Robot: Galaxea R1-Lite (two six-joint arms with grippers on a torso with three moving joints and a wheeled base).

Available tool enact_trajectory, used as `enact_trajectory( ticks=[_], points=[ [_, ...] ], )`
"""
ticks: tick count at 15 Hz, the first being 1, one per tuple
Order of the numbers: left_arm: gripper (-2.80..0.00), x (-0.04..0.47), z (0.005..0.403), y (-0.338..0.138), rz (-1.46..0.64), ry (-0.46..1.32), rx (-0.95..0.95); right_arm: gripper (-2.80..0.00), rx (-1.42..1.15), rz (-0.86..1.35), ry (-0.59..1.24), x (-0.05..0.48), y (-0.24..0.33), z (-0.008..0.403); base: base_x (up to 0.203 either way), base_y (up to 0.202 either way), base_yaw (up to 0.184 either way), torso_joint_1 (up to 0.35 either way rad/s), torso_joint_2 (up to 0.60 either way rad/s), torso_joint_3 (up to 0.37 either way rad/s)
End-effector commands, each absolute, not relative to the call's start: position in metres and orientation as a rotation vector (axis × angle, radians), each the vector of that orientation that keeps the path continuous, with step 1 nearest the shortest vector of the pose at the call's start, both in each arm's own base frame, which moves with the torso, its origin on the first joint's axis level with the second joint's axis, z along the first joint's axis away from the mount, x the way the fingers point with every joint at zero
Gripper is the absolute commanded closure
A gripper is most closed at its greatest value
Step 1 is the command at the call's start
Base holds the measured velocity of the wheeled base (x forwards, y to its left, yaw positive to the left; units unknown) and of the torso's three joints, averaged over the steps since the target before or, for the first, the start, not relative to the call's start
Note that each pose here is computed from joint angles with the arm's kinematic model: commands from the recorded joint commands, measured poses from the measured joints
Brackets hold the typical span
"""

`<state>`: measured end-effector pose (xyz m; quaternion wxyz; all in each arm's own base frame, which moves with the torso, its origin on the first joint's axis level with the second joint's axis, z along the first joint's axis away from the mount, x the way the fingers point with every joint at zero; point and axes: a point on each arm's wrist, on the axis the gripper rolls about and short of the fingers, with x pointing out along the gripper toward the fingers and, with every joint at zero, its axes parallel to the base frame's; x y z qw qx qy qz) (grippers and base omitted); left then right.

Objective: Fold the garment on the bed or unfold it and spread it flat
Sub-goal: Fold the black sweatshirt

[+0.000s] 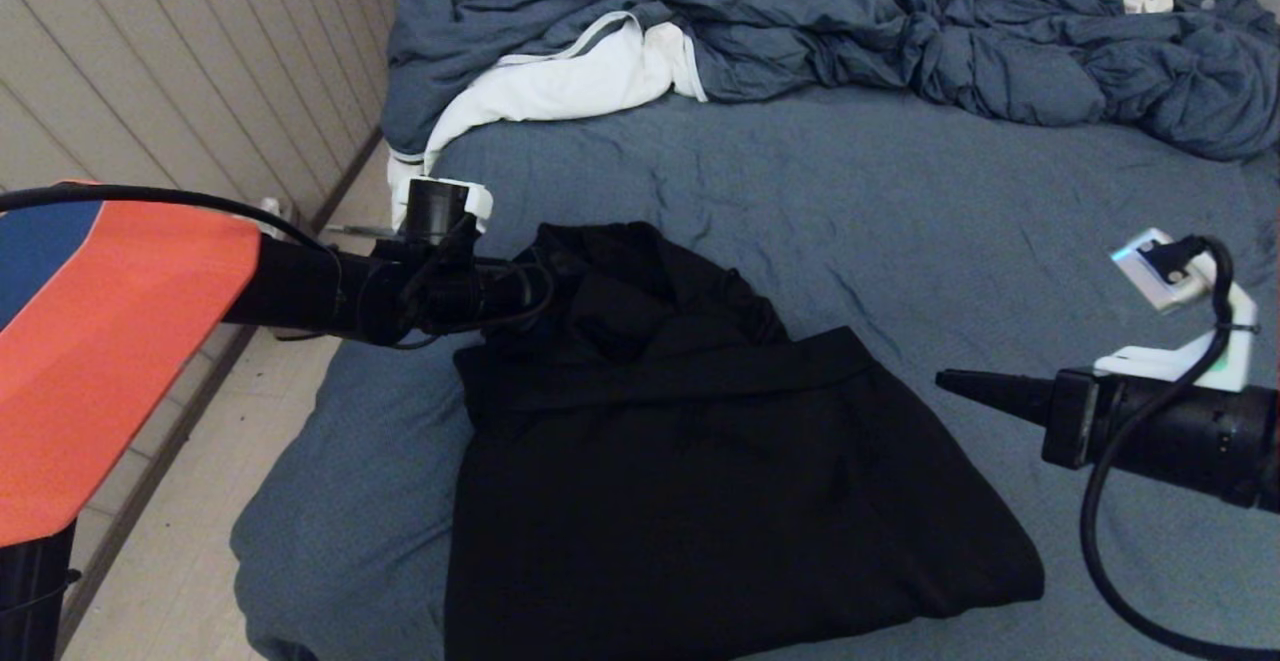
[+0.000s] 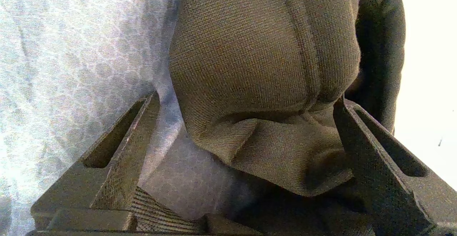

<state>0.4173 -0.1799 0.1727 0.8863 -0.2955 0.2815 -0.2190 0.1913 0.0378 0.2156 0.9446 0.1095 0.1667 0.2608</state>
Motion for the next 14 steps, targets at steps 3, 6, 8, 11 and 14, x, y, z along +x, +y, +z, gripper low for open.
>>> enact_trajectory(
  ticks=[3, 6, 8, 11, 14],
  points=[
    [-2.8, 0.424, 0.17, -0.185, -0.461, 0.579, -0.618, 0.0, 0.222, 0.538, 0.344, 0.19, 0.038, 0.213, 0.0, 0.0, 0.0, 0.0, 0.0, 0.0],
    [-2.8, 0.426, 0.171, -0.19, -0.475, 0.573, -0.617, 0.0, 0.223, 0.545, 0.349, 0.191, 0.038, 0.212, 0.0, 0.0, 0.0, 0.0, 0.0, 0.0],
    [-2.8, 0.42, 0.172, -0.203, -0.506, 0.58, -0.609, 0.0, 0.224, 0.544, 0.352, 0.191, 0.038, 0.211, 0.0, 0.0, 0.0, 0.0, 0.0, 0.0],
    [-2.8, 0.429, 0.163, -0.215, -0.519, 0.582, -0.606, 0.0, 0.224, 0.544, 0.352, 0.19, 0.038, 0.211, 0.0, 0.0, 0.0, 0.0, 0.0, 0.0],
    [-2.8, 0.435, 0.161, -0.221, -0.53, 0.569, -0.605, 0.0, 0.224, 0.544, 0.362, 0.191, 0.038, 0.208, 0.0, 0.0, 0.0, 0.0, 0.0, 0.0]
  ],
)
